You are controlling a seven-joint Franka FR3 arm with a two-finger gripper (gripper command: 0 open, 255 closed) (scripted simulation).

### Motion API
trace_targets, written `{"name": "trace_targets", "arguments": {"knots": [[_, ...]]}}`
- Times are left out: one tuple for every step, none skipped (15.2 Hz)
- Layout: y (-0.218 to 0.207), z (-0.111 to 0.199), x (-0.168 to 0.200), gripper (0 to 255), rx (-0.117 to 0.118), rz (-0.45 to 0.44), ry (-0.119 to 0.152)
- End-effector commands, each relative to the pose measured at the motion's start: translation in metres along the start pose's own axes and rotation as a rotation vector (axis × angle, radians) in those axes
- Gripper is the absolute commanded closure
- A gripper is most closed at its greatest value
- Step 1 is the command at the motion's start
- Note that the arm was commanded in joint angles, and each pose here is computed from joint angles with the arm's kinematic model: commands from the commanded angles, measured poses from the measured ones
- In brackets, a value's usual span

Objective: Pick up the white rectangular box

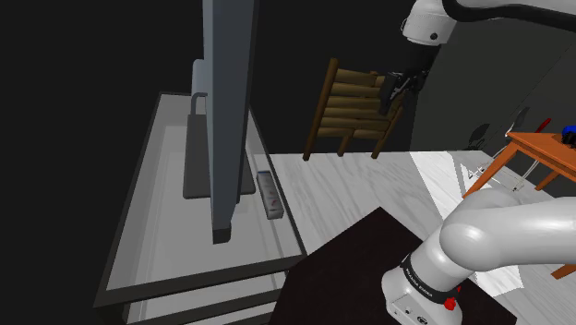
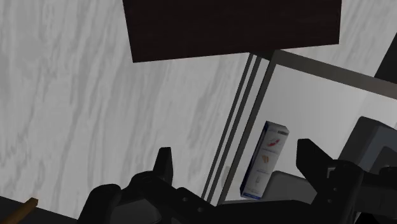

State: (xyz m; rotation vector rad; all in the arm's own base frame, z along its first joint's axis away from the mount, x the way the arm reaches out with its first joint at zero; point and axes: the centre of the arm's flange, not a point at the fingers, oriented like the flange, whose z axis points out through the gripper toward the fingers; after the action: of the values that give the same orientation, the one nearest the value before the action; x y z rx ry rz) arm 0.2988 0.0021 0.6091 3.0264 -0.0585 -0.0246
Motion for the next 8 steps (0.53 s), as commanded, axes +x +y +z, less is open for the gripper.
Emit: {"name": "trace_targets", "arguments": {"knots": [[0.0, 0.0, 0.0, 0, 0.0, 0.0, 0.0], [-0.003, 0.011, 0.007, 0, 0.003, 0.002, 0.0], [-0.006, 0.022, 0.013, 0, 0.005, 0.004, 0.001], [-0.009, 0.033, 0.02, 0, 0.008, 0.006, 0.001], [-0.012, 0.043, 0.026, 0, 0.01, 0.008, 0.001], [-0.016, 0.054, 0.033, 0, 0.013, 0.01, 0.001], [-0.019, 0.065, 0.04, 0, 0.015, 0.012, 0.002], [-0.022, 0.076, 0.046, 0, 0.018, 0.015, 0.002]]}}
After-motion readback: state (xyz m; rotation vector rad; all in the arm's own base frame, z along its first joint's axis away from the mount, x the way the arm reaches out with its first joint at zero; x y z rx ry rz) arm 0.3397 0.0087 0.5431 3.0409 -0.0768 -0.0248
